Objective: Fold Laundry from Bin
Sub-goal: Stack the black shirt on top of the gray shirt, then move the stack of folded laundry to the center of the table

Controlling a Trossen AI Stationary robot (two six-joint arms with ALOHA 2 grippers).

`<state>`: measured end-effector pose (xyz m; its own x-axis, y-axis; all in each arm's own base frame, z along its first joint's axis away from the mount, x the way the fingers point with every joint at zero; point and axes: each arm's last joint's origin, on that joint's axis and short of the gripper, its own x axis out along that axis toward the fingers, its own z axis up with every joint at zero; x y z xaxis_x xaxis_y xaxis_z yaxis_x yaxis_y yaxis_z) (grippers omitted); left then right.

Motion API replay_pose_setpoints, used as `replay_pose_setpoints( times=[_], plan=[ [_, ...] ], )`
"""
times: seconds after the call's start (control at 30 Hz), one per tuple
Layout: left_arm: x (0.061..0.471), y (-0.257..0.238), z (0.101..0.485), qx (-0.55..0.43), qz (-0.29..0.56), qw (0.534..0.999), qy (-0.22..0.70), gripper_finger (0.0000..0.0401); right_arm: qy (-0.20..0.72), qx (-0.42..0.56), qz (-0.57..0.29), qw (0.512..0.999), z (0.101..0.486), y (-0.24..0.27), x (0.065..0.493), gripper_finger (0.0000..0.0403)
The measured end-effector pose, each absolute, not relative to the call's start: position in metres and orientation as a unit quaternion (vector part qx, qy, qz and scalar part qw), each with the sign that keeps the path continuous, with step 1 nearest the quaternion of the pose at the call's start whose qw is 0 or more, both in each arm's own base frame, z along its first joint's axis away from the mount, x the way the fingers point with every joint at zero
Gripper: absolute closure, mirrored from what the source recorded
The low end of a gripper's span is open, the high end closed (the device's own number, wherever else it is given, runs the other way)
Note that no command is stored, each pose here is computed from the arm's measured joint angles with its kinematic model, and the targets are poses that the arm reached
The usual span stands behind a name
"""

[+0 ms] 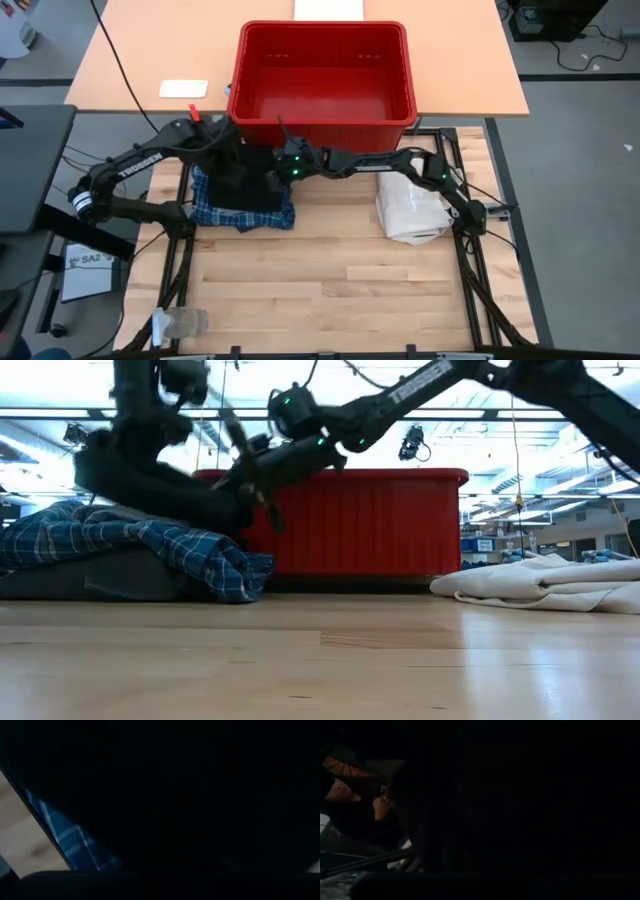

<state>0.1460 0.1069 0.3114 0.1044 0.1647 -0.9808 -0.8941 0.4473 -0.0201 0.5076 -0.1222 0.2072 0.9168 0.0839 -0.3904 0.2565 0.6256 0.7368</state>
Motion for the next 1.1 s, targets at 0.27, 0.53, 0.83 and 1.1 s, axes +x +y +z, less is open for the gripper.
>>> replay_pose_setpoints(
  times=[0.27,0.53,0.83,1.1],
  plan=[
    [0.131,0.108,0.255,-0.365,0.412,0.589,0.591,0.0243,0.256,0.458,-0.015,0.851,0.162,-0.129,0.515,0.0248],
    [0.119,0.099,0.294,-0.355,0.423,0.632,0.543,0.0164,0.283,0.444,0.001,0.85,0.192,-0.135,0.499,0.0117],
    [0.103,0.088,0.355,-0.341,0.433,0.722,0.419,0.0132,0.31,0.419,-0.043,0.852,0.241,-0.13,0.471,0.009],
    [0.128,0.093,0.347,-0.313,0.377,0.807,0.329,0.0139,0.216,0.349,0.043,0.911,0.28,-0.112,0.478,0.0142]
  ],
)
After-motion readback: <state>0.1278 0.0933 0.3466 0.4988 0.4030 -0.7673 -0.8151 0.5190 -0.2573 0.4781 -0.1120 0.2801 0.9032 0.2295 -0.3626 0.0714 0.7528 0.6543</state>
